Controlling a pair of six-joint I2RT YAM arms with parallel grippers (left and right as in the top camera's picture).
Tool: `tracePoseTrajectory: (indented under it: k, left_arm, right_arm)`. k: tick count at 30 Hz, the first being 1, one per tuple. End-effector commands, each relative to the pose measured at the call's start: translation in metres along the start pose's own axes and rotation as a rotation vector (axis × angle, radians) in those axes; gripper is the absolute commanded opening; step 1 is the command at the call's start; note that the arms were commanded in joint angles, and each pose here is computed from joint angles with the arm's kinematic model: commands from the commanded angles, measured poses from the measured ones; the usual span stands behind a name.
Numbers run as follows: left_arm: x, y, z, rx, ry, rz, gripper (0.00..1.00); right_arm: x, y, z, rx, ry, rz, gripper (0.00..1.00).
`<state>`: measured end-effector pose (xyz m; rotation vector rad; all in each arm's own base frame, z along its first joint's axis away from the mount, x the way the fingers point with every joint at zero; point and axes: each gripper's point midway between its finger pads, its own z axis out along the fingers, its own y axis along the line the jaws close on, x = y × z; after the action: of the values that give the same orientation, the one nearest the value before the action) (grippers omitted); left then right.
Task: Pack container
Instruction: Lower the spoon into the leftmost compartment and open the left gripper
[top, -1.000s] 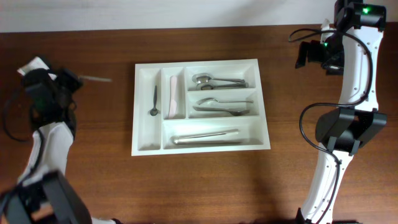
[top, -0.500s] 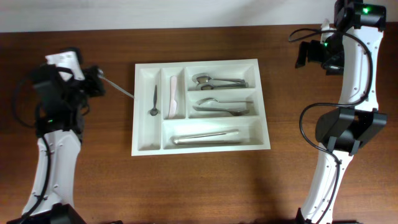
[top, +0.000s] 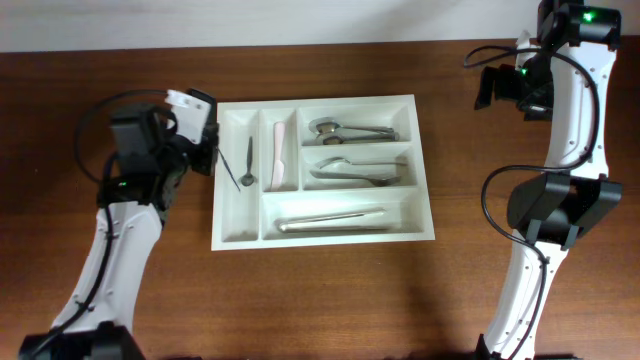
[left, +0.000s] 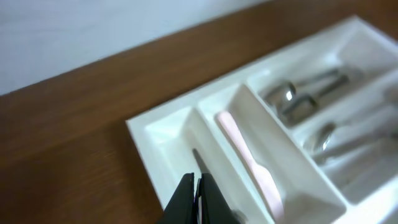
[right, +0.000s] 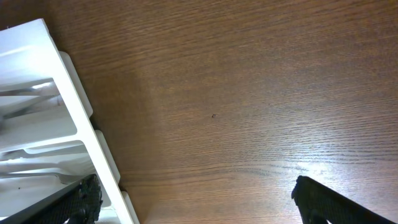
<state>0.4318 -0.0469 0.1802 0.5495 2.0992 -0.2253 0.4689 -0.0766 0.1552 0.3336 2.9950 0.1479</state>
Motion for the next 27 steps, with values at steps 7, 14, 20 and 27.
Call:
tracePoseTrajectory:
  k: [7,14,20,27]
  left_arm:
    - [0.051,-0.018,0.047,0.117,0.131,0.215,0.02]
    - [0.075,-0.02,0.065,0.149,0.179,0.229,0.02]
    - [0.067,-0.015,0.068,0.129,0.145,0.245,0.56]
    - [0.048,-0.008,0.067,0.091,0.094,0.216,0.99]
  right_arm:
    - [-0.003,0.001,-0.004,0.008,-0.019,0.003,0.99]
    - [-0.003,0.001,-0.004,0.008,-0.019,0.003,0.99]
    - [-0.003,0.001,-0.004,0.008,-0.019,0.003,0.99]
    - [-0.003,0.001,-0.004,0.008,-0.019,0.003,0.99]
